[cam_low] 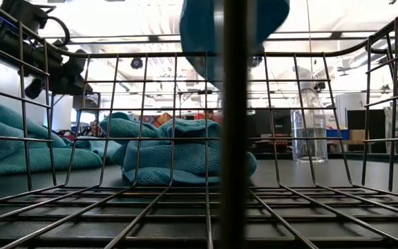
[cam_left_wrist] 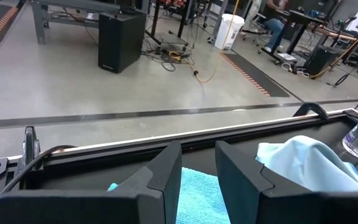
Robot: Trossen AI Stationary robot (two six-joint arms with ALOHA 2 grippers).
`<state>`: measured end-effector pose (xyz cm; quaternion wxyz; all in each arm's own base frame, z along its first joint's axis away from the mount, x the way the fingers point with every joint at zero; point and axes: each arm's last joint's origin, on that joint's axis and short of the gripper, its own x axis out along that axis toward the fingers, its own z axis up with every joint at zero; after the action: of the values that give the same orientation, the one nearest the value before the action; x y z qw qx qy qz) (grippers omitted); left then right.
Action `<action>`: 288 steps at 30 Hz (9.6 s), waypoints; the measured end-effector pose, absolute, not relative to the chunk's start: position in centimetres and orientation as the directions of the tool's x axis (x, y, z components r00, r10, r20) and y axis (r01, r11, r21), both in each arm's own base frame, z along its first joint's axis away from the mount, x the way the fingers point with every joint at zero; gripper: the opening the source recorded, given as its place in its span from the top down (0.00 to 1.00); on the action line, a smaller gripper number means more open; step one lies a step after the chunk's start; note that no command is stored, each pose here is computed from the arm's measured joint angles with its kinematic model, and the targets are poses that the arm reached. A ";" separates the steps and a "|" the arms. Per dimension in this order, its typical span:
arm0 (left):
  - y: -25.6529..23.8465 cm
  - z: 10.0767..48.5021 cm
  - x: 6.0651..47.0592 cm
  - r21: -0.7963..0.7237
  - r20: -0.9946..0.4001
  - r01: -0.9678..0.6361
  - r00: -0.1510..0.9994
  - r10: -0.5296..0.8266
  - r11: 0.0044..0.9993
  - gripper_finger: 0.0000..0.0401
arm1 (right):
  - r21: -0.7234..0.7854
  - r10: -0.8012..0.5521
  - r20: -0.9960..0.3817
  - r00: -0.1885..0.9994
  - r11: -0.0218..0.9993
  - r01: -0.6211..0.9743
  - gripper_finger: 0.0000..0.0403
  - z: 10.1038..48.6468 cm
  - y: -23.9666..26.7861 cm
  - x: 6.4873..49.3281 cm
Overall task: Sort microfiber towel by color & place in baskets
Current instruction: Put the blue towel into the left wire basket, then put the light blue towel into the right wire basket
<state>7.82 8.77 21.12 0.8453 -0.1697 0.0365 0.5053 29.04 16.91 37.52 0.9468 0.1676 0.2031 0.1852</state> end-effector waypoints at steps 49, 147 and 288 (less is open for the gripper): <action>8.7 20.5 7.7 -0.258 -0.284 -0.871 0.481 0.829 0.417 0.79 | 0.270 0.333 -0.468 0.819 0.936 -0.227 0.98 37.4 19.1 30.2; 8.6 20.3 7.8 -0.249 -0.302 -0.858 0.510 0.806 0.449 0.79 | -0.133 -0.290 -0.717 0.633 0.949 0.284 0.79 34.3 5.5 34.2; 8.5 19.1 7.7 -0.117 -0.380 -0.868 0.488 0.786 0.483 0.79 | -0.196 -0.300 -0.939 0.166 0.866 0.460 0.80 26.1 -15.9 41.7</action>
<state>7.72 8.50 19.13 0.8498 -0.1484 0.1386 0.4865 41.65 -15.88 26.13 0.7606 0.0669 0.5955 -0.2498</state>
